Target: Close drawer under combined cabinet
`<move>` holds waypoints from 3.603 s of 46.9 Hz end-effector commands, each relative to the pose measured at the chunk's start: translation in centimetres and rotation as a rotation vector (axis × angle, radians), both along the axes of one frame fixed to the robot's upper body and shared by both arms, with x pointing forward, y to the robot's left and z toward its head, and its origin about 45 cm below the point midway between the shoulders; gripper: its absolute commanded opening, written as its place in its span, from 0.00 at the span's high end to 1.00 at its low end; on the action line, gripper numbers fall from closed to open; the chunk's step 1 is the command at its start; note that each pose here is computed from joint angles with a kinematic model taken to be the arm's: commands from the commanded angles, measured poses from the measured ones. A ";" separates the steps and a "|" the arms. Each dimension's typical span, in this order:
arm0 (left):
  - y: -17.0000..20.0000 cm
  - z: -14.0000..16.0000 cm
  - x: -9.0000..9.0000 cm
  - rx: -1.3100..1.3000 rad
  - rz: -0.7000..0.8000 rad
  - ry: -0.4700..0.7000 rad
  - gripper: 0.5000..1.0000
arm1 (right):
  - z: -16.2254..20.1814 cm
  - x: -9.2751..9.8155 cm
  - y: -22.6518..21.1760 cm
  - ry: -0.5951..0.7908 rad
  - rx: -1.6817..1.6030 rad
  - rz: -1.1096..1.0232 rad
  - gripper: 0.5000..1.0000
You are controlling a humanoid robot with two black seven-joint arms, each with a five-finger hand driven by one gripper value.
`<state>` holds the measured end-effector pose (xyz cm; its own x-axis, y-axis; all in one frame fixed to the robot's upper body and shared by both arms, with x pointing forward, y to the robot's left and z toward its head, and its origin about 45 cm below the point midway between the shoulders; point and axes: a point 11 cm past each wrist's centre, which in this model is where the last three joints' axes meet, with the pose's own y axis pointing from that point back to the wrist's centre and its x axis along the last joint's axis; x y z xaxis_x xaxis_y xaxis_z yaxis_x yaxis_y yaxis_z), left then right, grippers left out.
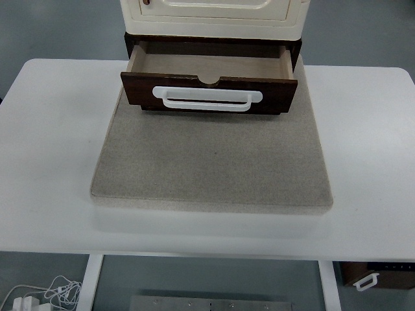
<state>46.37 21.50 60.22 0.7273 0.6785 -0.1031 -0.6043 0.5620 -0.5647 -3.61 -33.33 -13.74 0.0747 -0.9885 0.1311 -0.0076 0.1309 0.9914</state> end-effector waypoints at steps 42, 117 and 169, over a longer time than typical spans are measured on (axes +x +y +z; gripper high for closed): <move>-18.6 -15.9 -10.7 0.787 -0.332 0.014 0.00 | 0.0 0.0 0.0 0.000 0.000 0.000 0.10; -10.8 -26.9 -6.5 1.564 -0.264 0.354 0.00 | 0.0 0.0 0.0 0.000 0.000 0.000 0.10; -7.1 -26.2 -2.1 1.571 -0.076 0.420 0.00 | 0.0 0.0 0.0 0.000 0.000 0.000 0.10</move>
